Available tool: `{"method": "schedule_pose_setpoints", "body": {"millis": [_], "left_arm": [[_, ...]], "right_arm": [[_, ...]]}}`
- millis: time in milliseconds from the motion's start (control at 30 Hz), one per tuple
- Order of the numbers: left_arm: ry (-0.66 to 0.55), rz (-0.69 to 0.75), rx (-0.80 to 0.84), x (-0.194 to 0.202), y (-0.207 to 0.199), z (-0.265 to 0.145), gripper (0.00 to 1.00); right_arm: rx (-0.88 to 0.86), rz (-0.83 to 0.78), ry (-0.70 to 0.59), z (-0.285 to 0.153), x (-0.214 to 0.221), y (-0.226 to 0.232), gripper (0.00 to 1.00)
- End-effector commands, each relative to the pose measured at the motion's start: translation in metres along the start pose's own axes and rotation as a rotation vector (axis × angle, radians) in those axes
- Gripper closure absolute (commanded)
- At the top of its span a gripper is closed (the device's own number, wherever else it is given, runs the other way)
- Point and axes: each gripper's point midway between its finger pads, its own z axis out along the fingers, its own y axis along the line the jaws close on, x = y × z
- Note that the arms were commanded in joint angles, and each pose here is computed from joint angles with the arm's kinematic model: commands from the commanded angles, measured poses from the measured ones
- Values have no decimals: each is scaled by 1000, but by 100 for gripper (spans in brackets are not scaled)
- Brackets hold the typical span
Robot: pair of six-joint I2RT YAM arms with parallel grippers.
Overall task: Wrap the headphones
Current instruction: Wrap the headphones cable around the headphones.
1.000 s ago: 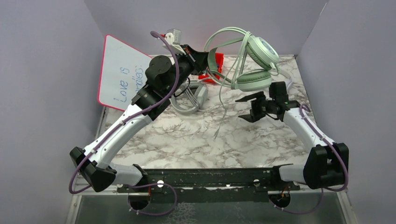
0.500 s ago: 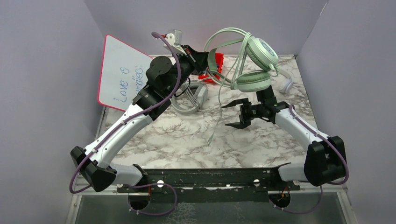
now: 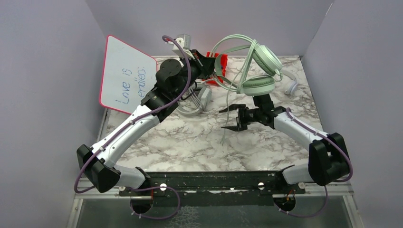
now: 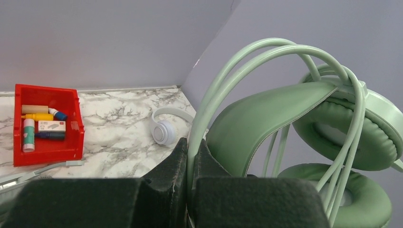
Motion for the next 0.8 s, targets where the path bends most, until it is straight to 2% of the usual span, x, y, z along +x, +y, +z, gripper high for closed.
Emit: {"method": "schedule_pose_setpoints", "body": {"millis": [0, 267, 400, 467, 667, 700, 767], "left_arm": [[-146, -59, 106, -48, -34, -9, 100], [-170, -66, 138, -64, -46, -18, 100], [-181, -81, 167, -72, -55, -25, 100], [-187, -91, 181, -75, -59, -28, 100], [-170, -114, 210, -75, -65, -33, 100], [-163, -121, 215, -75, -67, -35, 100], [-130, -129, 238, -72, -72, -39, 100]], "right_arm": [[-16, 25, 15, 0, 5, -3, 35], [-35, 65, 13, 9, -8, -13, 50], [-37, 56, 12, 12, -11, -13, 54], [-60, 46, 23, 14, -10, -9, 61], [-109, 16, 27, 15, -9, -1, 95], [-135, 2, 20, 15, -10, 2, 99], [-183, -30, -19, 14, -16, 6, 100]]}}
